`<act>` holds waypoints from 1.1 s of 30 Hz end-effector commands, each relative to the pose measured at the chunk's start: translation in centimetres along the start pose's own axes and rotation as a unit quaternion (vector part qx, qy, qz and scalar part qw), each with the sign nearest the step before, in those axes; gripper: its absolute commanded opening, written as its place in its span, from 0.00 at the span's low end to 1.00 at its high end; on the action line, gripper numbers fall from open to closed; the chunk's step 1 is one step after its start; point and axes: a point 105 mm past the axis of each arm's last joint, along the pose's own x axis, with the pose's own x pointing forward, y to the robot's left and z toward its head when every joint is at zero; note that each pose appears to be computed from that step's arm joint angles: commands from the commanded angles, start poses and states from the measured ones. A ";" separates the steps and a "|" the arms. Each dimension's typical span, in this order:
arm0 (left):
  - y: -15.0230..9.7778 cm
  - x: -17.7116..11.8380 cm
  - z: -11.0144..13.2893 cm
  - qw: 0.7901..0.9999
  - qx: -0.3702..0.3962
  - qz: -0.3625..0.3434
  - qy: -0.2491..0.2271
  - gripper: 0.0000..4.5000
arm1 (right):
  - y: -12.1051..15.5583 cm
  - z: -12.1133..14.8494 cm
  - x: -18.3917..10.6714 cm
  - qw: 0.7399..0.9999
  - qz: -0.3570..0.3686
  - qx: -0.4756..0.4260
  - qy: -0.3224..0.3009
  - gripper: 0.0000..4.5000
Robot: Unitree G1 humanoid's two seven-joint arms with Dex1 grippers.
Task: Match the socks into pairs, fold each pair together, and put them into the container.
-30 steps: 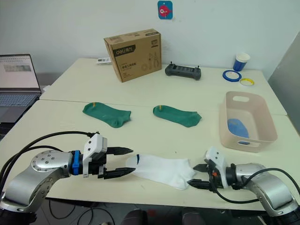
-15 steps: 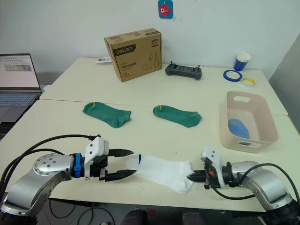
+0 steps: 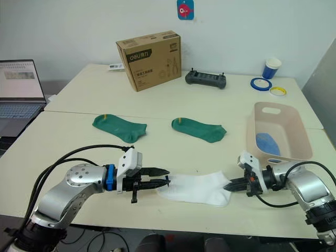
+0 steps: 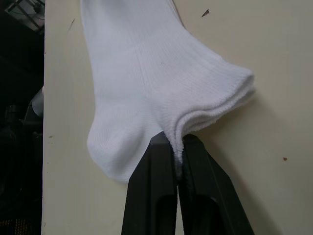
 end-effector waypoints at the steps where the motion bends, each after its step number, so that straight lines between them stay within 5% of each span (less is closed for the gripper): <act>1: -0.4 1.1 -0.8 1.000 0.016 -0.021 0.010 0.00 | 0.0 1.3 -0.6 1.000 0.006 -0.024 -0.013 0.00; 13: -0.4 3.5 -5.9 0.995 0.013 -0.032 0.091 0.00 | 2.4 4.3 0.1 0.995 0.073 -0.019 -0.063 0.00; 20: -0.7 3.6 -6.0 0.996 0.003 -0.034 0.086 0.00 | 4.2 7.8 2.8 0.986 0.117 -0.014 -0.120 0.00; 33: 0.6 1.9 -5.4 0.996 -0.002 -0.005 0.091 0.00 | 5.3 8.8 9.3 0.978 0.172 -0.024 -0.115 0.00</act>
